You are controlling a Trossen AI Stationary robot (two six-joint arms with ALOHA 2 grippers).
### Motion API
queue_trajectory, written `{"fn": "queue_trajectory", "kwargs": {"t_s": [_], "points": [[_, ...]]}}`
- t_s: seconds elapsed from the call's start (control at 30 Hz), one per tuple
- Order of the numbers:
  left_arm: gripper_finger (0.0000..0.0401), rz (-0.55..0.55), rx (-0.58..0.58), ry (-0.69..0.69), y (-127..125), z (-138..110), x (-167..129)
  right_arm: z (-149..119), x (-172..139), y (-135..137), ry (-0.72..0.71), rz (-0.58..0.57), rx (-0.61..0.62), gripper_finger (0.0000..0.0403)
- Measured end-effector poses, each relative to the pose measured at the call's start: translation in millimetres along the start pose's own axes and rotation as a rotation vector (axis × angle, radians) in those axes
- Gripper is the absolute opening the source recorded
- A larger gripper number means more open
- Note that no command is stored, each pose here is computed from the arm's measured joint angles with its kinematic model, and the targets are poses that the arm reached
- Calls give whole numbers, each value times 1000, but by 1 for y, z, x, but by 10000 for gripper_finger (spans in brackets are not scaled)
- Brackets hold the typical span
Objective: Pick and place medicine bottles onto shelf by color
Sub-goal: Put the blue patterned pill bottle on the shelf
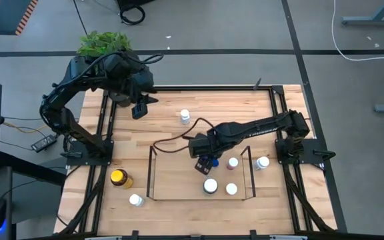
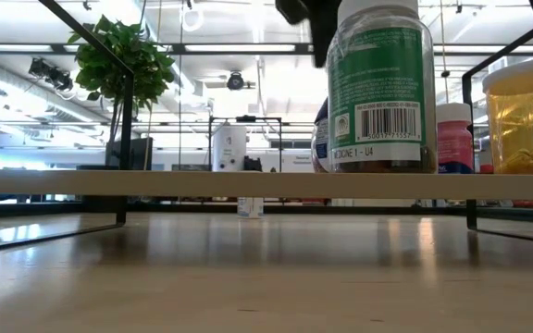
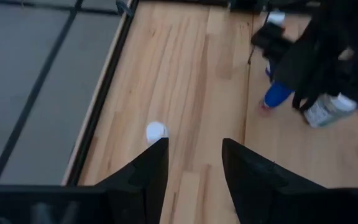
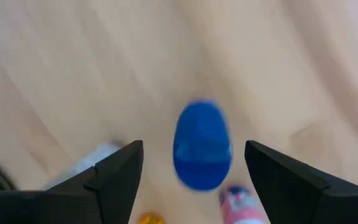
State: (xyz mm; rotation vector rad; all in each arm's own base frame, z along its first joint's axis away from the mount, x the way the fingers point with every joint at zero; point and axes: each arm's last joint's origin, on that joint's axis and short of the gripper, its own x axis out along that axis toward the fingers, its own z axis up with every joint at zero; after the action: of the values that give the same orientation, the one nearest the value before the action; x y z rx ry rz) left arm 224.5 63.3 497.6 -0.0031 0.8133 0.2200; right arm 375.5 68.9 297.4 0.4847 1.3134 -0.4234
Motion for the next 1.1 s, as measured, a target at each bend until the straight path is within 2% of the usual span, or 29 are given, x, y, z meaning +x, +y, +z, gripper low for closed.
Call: {"fn": "queue_trajectory", "kwargs": {"t_s": [0.2, 0.3, 0.6, 0.7, 0.9, 1.1], "points": [[152, -8, -56, 94, -1, -9, 0, 36, -14, -21, -210, -47, 72, 283], [147, -8, -93, 83, -2, -10, -4, 58, -11, -40, -262, -34, 113, 278], [132, 1, -185, -4, -3, -23, -38, 129, 3, -105, -453, 35, 253, 272], [130, 10, -215, -26, -3, -27, -48, 141, 21, -114, -434, 49, 251, 272], [132, 33, -273, -56, -3, -33, -60, 147, 68, -117, -290, 38, 229, 283], [124, 36, -311, -95, -3, -41, -75, 151, 73, -128, -317, -34, 257, 304]]}}
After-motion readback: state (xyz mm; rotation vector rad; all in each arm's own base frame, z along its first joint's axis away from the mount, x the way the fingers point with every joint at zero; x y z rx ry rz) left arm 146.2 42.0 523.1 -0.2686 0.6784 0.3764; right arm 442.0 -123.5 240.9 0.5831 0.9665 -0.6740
